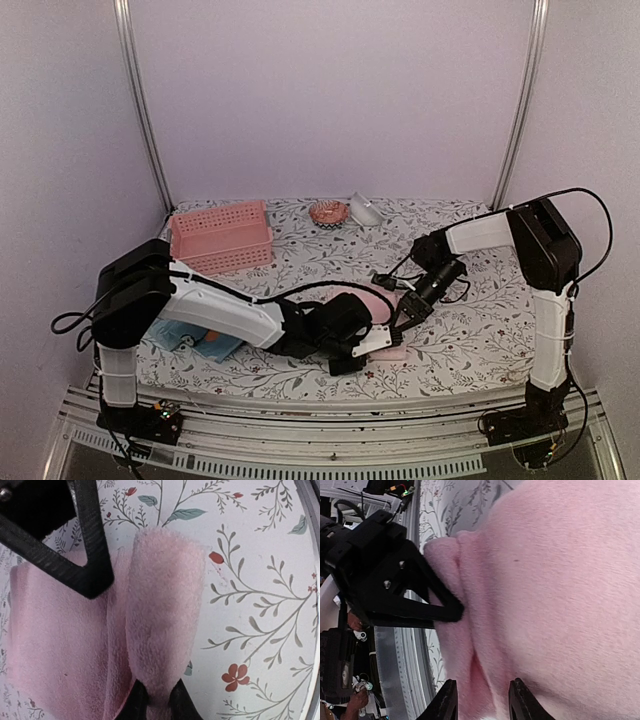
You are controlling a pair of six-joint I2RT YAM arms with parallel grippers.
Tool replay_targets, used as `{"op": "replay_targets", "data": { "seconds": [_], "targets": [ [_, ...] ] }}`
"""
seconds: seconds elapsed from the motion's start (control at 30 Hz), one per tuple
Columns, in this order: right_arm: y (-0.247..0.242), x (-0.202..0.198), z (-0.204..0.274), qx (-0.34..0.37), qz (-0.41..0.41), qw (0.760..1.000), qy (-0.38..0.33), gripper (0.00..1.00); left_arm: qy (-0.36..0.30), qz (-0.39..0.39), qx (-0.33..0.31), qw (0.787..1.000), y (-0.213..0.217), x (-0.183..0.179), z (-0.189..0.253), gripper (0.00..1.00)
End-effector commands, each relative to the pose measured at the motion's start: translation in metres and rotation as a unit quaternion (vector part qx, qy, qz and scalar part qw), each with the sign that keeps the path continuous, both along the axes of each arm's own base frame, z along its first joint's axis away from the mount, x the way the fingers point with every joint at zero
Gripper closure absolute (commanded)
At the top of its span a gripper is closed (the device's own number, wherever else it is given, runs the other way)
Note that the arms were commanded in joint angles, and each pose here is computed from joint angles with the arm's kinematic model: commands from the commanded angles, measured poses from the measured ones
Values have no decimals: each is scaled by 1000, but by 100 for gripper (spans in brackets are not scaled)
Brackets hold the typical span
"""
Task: Roll the towels
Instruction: Roll the towel at the center of the board.
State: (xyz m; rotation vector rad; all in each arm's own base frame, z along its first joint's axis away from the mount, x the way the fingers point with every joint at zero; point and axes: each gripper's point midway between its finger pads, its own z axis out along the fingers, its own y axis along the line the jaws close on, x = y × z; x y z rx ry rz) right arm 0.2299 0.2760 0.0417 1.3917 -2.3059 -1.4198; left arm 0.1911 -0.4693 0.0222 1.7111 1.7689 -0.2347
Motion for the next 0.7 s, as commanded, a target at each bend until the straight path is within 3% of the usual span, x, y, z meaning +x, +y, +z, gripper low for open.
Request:
{"op": "replay_targets", "data": {
  "seconds": [0.0, 0.2, 0.4, 0.53, 0.67],
  "targets": [
    [-6, 34, -23, -58, -31, 997, -45, 66, 140, 14, 95, 985, 46, -47, -45, 93],
    [0, 53, -33, -68, -35, 996, -47, 70, 203, 41, 83, 975, 49, -50, -44, 92],
    [-6, 82, 40, -16, -67, 988, -135, 67, 327, 89, 74, 938, 54, -41, -53, 92],
    [-25, 88, 100, 32, -103, 969, -224, 65, 432, 121, 26, 893, 52, -32, -44, 92],
    [-36, 55, 102, 52, -86, 949, -298, 62, 533, 179, -20, 827, 62, -17, -45, 93]
  ]
}}
